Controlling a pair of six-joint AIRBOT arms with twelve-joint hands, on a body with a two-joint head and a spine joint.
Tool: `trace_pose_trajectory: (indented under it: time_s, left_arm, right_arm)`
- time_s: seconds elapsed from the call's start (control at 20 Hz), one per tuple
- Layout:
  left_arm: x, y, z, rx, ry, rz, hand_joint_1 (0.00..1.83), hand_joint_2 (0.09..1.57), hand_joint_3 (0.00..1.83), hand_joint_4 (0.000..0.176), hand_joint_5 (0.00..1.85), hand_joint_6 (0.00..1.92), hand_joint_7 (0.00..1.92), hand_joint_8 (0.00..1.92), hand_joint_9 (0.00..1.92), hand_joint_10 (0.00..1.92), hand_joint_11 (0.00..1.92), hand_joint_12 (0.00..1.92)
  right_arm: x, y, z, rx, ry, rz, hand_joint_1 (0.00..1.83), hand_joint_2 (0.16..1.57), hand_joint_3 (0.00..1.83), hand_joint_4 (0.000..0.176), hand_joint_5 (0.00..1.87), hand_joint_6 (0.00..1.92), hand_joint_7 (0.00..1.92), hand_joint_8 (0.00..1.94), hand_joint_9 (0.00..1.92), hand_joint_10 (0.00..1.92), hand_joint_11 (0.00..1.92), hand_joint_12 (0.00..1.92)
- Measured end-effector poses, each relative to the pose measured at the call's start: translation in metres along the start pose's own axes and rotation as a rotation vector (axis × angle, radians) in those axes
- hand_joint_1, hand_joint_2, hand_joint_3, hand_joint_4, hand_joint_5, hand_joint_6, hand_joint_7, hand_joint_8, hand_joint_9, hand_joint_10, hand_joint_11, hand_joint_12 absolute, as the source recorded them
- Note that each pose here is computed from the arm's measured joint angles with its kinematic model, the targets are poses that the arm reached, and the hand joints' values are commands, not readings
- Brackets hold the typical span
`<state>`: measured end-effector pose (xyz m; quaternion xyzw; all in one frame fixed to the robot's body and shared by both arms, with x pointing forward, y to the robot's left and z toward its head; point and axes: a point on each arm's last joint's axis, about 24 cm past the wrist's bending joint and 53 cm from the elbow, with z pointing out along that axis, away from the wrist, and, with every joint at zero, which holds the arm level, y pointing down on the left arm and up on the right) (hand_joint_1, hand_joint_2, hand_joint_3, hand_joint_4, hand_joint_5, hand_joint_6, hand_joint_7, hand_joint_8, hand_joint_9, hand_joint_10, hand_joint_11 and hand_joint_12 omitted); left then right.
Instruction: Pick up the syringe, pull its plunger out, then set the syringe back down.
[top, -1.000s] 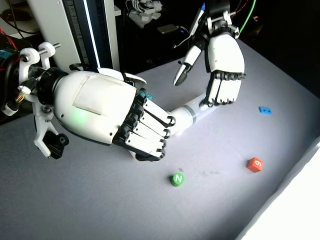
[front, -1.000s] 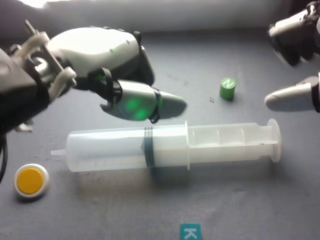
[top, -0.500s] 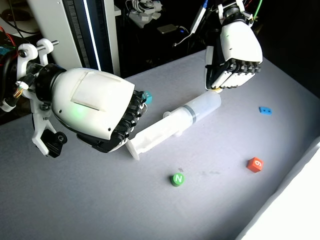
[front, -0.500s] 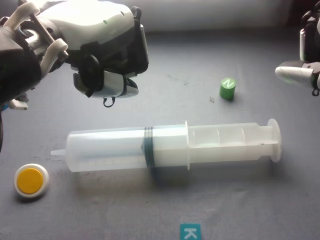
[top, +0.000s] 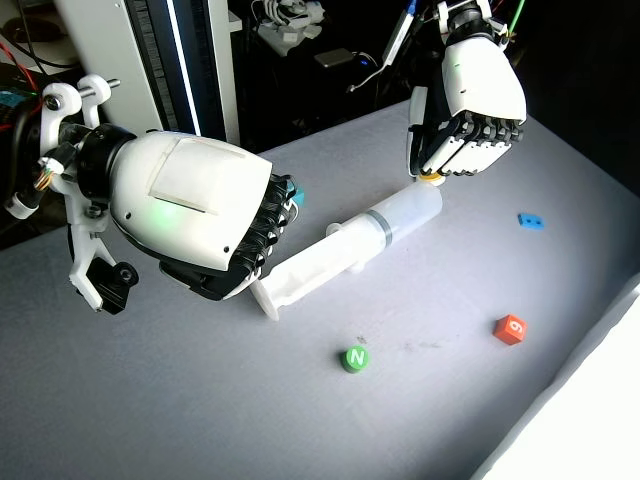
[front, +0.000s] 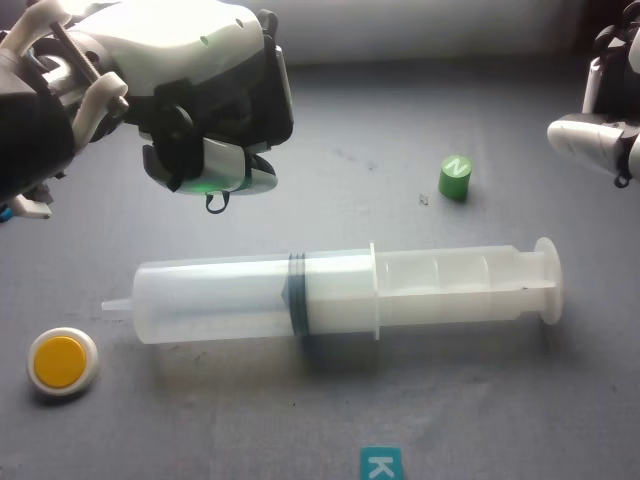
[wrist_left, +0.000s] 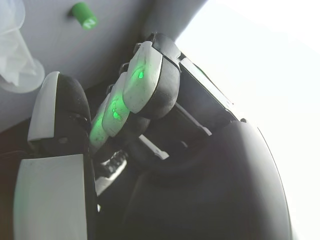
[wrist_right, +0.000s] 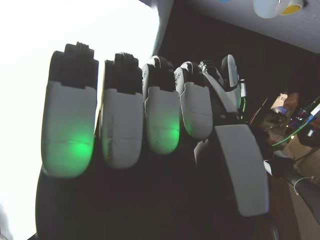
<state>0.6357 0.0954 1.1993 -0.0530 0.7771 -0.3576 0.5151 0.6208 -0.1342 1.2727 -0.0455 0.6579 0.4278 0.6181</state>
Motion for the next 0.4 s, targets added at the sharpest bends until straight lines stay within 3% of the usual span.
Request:
trace_pose_trajectory:
  time_s: [0.4]
  left_arm:
    - [0.0002,0.0001,-0.0002,0.0,0.001,-0.001,1.17,1.23,0.01,0.14,1.44,1.92,1.49,1.92,1.5,1.92,1.45,1.92]
  right_arm:
    - [0.001,0.0014,0.0002,-0.006,0.004,-0.009,0.28,1.57,0.1,0.176,1.61,1.92,1.76,1.94,1.85,1.92,1.92,1.92]
